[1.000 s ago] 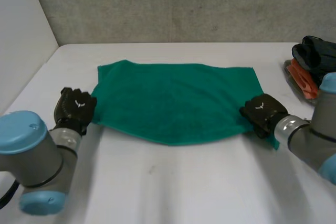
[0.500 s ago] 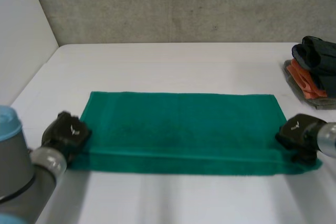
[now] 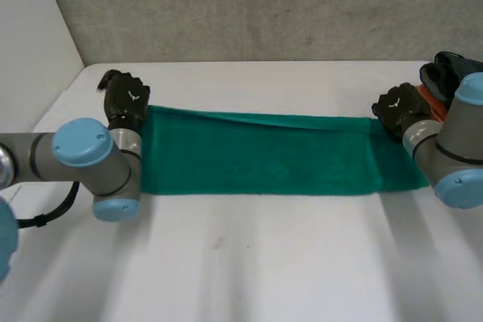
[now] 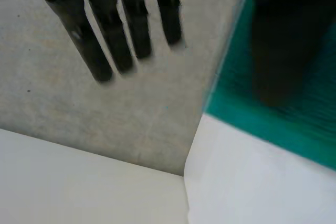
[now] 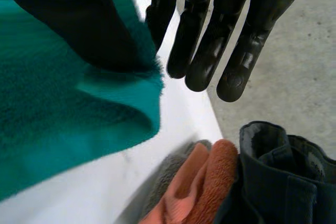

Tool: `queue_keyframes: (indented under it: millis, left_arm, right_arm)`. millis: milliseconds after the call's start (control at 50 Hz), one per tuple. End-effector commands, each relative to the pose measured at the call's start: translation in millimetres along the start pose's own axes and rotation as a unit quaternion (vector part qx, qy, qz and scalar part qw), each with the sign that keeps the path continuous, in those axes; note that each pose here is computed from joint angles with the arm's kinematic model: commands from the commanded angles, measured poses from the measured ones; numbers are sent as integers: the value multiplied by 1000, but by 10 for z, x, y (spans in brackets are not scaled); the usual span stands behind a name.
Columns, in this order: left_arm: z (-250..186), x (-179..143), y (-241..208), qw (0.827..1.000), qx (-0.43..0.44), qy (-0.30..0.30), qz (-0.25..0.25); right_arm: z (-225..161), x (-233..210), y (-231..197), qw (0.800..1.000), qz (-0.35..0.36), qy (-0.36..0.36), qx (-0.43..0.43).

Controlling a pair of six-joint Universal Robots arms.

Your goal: Fold the laundry.

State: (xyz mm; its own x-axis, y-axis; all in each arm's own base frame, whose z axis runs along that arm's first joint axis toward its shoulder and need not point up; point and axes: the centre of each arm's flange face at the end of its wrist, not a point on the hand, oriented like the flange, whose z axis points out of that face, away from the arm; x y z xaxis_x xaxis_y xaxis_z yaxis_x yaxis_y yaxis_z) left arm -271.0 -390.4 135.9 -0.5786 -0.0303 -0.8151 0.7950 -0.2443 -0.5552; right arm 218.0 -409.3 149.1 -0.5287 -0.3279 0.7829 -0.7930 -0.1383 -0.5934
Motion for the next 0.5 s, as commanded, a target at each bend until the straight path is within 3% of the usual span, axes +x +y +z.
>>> queue_keyframes:
  millis: [20, 180, 280, 340, 500]
  left_arm:
    - [2, 98, -89, 1000, 16, 4, -8]
    - [-110, -75, -295, 999, 34, -11, -19]
    - [-254, -308, -358, 999, 31, -17, -23]
    - [-413, -394, -372, 999, 28, -10, -35]
    - [-788, -494, -381, 995, 19, 15, -95]
  right_arm:
    - [118, -113, 19, 1000, -1, 17, 0]
    - [-123, 334, -216, 994, 71, 88, -13]
    - [-461, 612, -491, 985, 145, 89, 38]
    - [-566, 685, -472, 983, 162, 76, 45]
    - [-881, 481, -137, 975, 211, -50, -47]
